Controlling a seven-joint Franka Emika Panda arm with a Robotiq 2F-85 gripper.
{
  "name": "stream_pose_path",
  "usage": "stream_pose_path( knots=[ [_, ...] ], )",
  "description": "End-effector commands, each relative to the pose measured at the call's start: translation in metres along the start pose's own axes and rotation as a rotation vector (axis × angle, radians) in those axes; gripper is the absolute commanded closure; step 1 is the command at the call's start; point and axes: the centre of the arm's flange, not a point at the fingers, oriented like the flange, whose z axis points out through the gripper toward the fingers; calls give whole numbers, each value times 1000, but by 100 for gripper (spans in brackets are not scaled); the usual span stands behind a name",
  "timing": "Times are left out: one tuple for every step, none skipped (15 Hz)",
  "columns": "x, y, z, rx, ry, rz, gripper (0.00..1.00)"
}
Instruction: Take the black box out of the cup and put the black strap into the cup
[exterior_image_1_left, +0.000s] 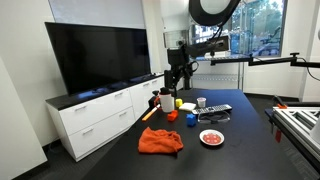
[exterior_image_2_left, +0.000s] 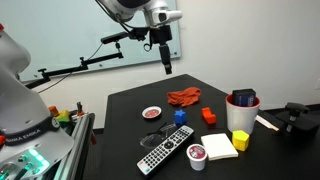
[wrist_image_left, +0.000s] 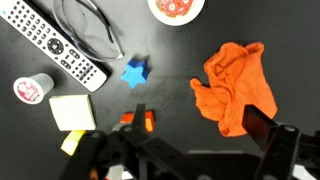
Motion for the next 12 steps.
stream_pose_path(
  knots=[
    [45, 20, -14, 14, 49, 83, 0],
    [56, 30, -13, 10, 60, 113, 0],
    [66, 39, -11, 6, 65, 137, 0],
    [76, 49, -6, 0, 68, 167, 0],
    [85, 58, -1, -4, 72, 189, 0],
    [94, 65, 5, -7, 74, 209, 0],
    [104, 72, 11, -6, 76, 229, 0],
    [112, 78, 18, 0, 73, 243, 0],
    [122, 84, 21, 2, 78, 254, 0],
    [131, 89, 24, 1, 87, 264, 0],
    [140, 95, 26, 3, 94, 274, 0],
    [148, 100, 25, 2, 99, 285, 0]
  ],
)
